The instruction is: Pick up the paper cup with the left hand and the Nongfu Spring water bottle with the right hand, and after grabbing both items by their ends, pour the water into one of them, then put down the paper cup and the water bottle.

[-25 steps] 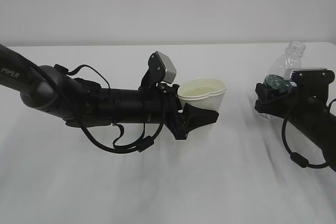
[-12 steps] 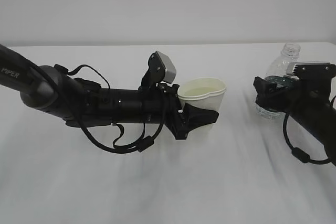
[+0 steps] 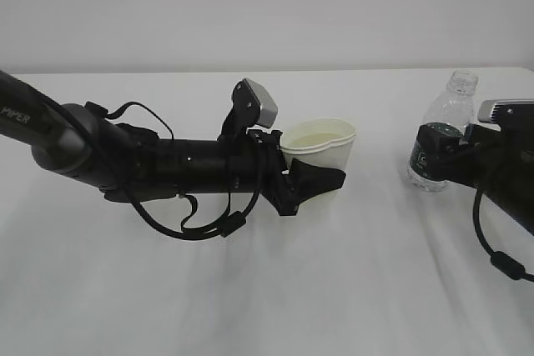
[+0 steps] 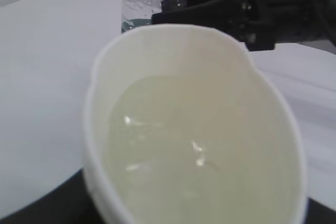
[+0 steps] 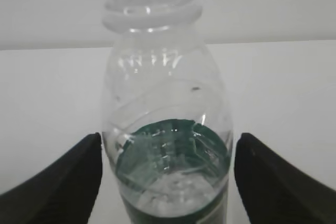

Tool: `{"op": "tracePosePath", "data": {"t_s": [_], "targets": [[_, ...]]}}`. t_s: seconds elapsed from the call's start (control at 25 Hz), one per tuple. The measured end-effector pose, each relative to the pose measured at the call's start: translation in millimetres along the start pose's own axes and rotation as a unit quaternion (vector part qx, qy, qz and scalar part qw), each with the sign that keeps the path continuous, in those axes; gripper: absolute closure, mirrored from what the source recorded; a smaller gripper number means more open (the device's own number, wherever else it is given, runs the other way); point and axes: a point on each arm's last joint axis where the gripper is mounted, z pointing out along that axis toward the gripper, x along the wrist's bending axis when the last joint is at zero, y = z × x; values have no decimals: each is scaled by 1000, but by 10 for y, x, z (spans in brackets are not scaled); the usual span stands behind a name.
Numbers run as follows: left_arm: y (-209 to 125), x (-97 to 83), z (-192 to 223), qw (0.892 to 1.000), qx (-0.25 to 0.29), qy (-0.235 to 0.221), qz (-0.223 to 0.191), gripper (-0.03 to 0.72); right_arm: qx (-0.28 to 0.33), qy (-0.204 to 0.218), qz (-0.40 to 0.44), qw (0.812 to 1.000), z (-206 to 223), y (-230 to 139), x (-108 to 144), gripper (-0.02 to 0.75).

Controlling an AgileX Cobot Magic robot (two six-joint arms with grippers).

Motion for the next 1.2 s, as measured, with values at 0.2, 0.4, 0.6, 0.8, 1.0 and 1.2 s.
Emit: {"op": "tracePosePath", "data": {"t_s": [0.2, 0.4, 0.6, 0.8, 1.0, 1.2], "targets": [[11, 94, -58, 1000, -8, 20, -10, 292, 15, -12, 8, 1000, -274, -4, 20, 150], [9, 232, -164, 999, -11, 41, -15, 292, 27, -13, 10, 1000, -557, 0, 60, 150], [59, 334, -267, 998, -18, 58, -15, 292, 4, -8, 4, 1000, -657, 129, 85, 150], [89, 388, -324, 997, -21, 67, -14, 292, -10, 21, -1, 1000, -681, 203, 141, 150], [79, 461, -390, 997, -18, 80, -15, 293, -9, 45, -1, 999, -688, 208, 186, 150], [78, 584, -514, 995, -22, 99, -19, 293, -9, 51, -3, 999, -689, 207, 198, 150]]}}
